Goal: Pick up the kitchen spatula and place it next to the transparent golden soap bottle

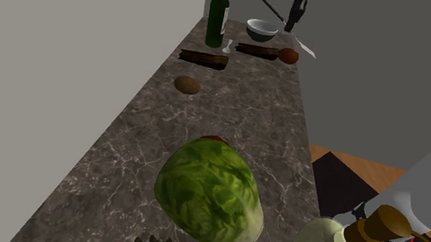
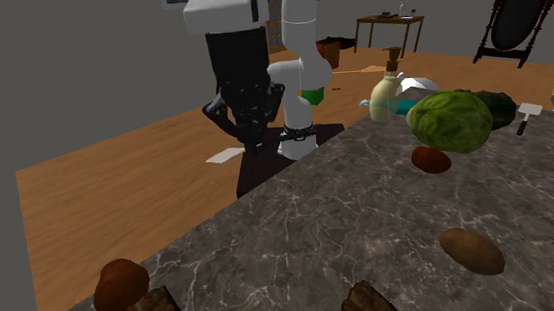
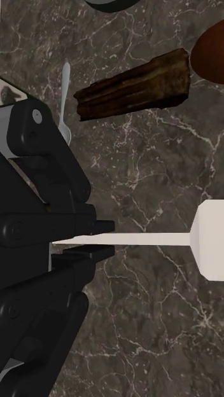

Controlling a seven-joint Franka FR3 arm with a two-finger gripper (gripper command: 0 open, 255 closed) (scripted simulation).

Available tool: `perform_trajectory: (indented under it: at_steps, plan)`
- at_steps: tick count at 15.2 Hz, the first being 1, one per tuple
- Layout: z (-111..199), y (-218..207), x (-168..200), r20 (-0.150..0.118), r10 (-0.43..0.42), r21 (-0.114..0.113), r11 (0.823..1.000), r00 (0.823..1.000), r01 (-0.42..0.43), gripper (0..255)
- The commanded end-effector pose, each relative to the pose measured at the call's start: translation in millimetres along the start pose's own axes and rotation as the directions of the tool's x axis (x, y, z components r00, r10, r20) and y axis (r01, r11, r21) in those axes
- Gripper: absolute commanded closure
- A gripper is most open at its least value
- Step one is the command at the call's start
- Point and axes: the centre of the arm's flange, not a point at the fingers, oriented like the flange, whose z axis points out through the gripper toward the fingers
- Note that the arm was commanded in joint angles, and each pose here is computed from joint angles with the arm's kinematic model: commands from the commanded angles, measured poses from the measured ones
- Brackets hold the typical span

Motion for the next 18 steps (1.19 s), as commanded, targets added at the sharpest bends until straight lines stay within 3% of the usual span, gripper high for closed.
perform_trajectory:
  at_steps: [1, 18]
  plan:
    - [-10.0, -0.9, 0.4, 0.000, 0.000, 0.000, 1.000, 1.000, 0.000, 255]
    - [-99.5, -0.9, 6.3, 0.000, 0.000, 0.000, 1.000, 1.000, 0.000, 255]
